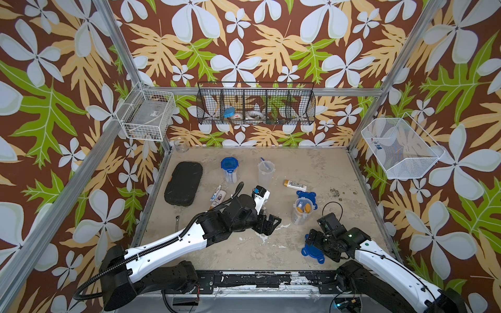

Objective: Pack away toiletry kits
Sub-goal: Pick up the lid from the center of the board.

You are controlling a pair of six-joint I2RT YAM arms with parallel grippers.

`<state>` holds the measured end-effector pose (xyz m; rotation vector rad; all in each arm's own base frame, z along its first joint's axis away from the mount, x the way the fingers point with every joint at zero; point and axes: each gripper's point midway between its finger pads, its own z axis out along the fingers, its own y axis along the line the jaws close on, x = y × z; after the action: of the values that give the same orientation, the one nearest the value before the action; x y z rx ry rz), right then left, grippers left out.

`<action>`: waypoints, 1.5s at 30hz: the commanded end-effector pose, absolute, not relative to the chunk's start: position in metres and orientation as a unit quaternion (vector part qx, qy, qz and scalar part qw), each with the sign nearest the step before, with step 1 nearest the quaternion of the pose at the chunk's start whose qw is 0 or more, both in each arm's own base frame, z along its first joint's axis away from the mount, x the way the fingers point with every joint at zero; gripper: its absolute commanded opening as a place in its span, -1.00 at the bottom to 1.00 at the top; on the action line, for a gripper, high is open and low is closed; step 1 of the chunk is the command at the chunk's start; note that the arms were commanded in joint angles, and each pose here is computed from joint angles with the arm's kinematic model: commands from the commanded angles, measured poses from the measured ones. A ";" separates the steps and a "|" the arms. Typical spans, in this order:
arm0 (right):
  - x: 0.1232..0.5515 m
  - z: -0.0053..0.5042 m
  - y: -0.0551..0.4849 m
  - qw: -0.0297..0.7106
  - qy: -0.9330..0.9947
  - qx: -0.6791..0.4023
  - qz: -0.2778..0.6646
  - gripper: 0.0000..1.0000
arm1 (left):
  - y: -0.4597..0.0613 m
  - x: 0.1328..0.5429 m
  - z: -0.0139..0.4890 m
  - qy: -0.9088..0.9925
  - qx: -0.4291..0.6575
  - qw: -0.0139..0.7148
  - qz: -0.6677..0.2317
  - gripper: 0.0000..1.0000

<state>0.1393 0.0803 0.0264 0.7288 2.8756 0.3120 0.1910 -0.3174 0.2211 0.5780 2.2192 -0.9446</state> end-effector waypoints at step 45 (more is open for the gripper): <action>0.142 0.061 0.062 0.180 0.948 0.261 0.037 0.30 | -0.308 0.193 0.216 0.842 0.219 0.333 -0.362 0.82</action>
<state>0.1472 0.0803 0.0532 0.6701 2.7189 0.1844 0.1897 -0.3083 0.2154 0.5774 2.2060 -0.9566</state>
